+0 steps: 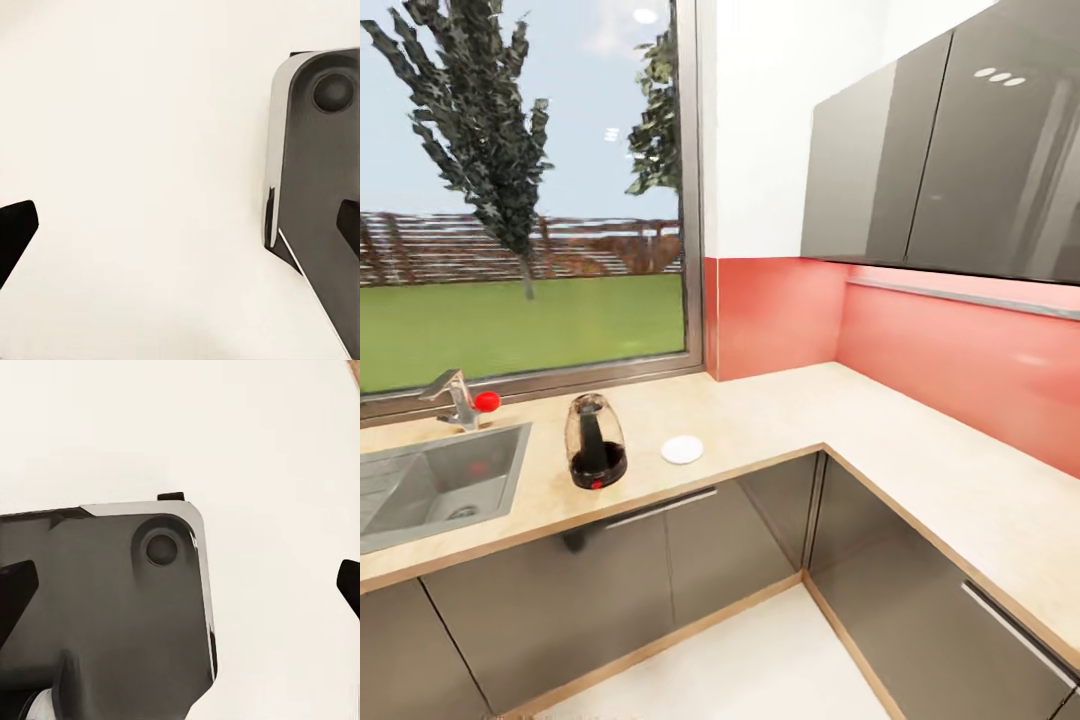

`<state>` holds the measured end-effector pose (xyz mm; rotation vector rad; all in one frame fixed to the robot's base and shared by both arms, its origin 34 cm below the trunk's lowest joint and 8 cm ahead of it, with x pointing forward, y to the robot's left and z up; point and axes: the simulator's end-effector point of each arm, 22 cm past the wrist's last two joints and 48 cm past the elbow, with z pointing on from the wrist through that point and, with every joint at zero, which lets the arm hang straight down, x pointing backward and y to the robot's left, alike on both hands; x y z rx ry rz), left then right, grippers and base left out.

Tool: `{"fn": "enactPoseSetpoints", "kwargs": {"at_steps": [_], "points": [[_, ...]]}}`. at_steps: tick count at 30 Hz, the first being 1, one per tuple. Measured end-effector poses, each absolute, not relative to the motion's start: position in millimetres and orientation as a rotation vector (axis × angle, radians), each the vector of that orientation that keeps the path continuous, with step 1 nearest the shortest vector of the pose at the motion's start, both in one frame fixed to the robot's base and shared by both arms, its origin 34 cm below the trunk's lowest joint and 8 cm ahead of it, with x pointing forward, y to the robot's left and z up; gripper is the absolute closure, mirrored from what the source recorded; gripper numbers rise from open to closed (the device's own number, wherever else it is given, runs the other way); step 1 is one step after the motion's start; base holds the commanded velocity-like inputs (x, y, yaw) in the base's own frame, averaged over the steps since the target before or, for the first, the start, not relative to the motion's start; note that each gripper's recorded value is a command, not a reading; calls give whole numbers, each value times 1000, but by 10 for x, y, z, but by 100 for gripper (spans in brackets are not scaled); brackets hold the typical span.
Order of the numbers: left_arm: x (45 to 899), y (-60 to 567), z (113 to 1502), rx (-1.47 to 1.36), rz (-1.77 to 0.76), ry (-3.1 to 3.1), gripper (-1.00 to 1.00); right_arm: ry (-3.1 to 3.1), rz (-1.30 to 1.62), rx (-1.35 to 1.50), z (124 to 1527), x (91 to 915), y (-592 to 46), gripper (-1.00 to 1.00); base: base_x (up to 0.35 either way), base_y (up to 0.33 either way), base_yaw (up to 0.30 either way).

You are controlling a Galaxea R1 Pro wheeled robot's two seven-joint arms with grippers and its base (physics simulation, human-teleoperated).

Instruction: Set up a coffee station on the kitchen countertop: keep the coffee maker on the countertop, move the bottle of coffee from the kitchen shelf to the counter next to the coffee maker, place a paper coffee filter on top of the coffee maker, put the saucer next to the coffee maker with the coffee cup on the saucer, and place the electric kettle next to the coffee maker.

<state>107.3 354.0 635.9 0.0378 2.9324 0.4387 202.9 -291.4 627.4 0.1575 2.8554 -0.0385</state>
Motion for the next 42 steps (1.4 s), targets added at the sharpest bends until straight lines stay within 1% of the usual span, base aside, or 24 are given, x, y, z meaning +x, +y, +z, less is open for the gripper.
{"fn": "enactPoseSetpoints", "kwargs": {"at_steps": [5,15,24,42], "points": [[1075,3536,6358,38,437,2932,-100,2855,-39,157,6274,2030,-2915,-100,0,-77,279],[1078,3526,6356,38,435,2932,-100,2855,-39,158,6274,2030,-2915,-100,0,-250,262],[1080,3479,6351,39,426,2933,-100,2855,-34,151,6274,2030,-2910,-100,0,-268,24],[1105,3494,6356,39,431,2927,-100,2855,-39,157,6274,2031,-2918,-100,0,-15,0]]}}
